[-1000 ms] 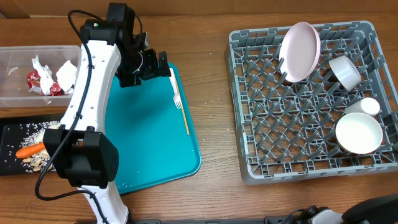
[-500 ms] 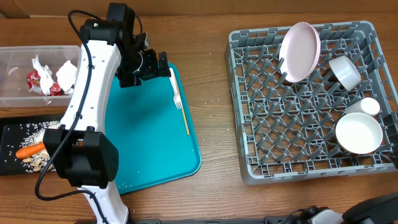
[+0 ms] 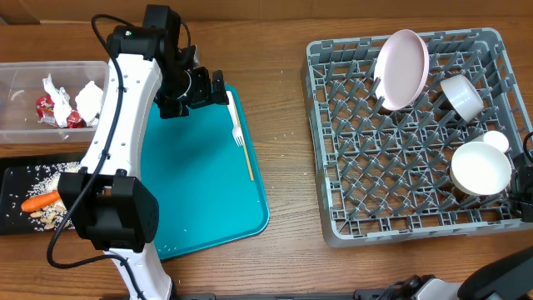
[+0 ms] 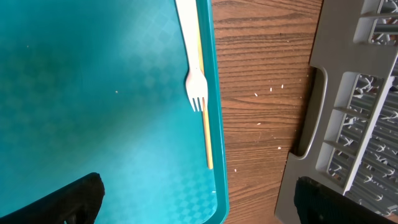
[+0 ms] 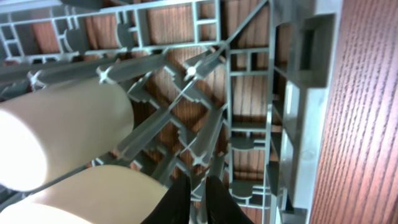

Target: Sort waste into correct bins and load items into the dishwasher rack

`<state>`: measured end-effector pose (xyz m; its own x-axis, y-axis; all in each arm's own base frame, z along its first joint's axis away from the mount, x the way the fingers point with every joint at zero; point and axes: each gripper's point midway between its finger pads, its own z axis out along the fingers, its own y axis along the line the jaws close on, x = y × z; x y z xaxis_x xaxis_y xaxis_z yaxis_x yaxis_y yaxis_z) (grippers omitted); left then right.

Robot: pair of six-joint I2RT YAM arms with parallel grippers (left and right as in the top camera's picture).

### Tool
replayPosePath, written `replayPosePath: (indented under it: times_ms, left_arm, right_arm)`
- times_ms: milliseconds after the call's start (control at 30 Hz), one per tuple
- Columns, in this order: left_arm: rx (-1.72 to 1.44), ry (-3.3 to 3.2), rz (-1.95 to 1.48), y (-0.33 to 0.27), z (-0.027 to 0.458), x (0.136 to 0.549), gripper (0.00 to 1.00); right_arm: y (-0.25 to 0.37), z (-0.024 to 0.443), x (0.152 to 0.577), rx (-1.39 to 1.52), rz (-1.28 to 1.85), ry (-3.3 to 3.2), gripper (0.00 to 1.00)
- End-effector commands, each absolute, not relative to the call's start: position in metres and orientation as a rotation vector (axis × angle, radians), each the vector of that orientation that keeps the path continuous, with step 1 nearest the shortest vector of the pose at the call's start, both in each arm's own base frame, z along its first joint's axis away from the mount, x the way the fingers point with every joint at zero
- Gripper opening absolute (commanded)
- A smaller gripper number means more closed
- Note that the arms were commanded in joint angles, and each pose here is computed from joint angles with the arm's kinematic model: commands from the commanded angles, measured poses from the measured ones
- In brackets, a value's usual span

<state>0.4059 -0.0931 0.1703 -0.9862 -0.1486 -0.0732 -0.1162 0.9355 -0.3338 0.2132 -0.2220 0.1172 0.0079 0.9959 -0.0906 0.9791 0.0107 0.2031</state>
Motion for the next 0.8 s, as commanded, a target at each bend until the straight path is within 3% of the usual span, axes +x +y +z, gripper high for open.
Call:
replayPosePath:
  times_ms: [0, 767]
  left_arm:
    - [-0.202, 2.963, -0.498, -0.093, 0.182, 0.406, 1.00]
    - [-0.202, 2.963, -0.498, -0.093, 0.182, 0.406, 1.00]
  right_arm:
    - [-0.225, 0.109, 0.211, 2.103, 0.081, 2.078, 0.13]
    - [-0.165, 0.148, 0.295, 1.428, 0.849, 2.211, 0.09]
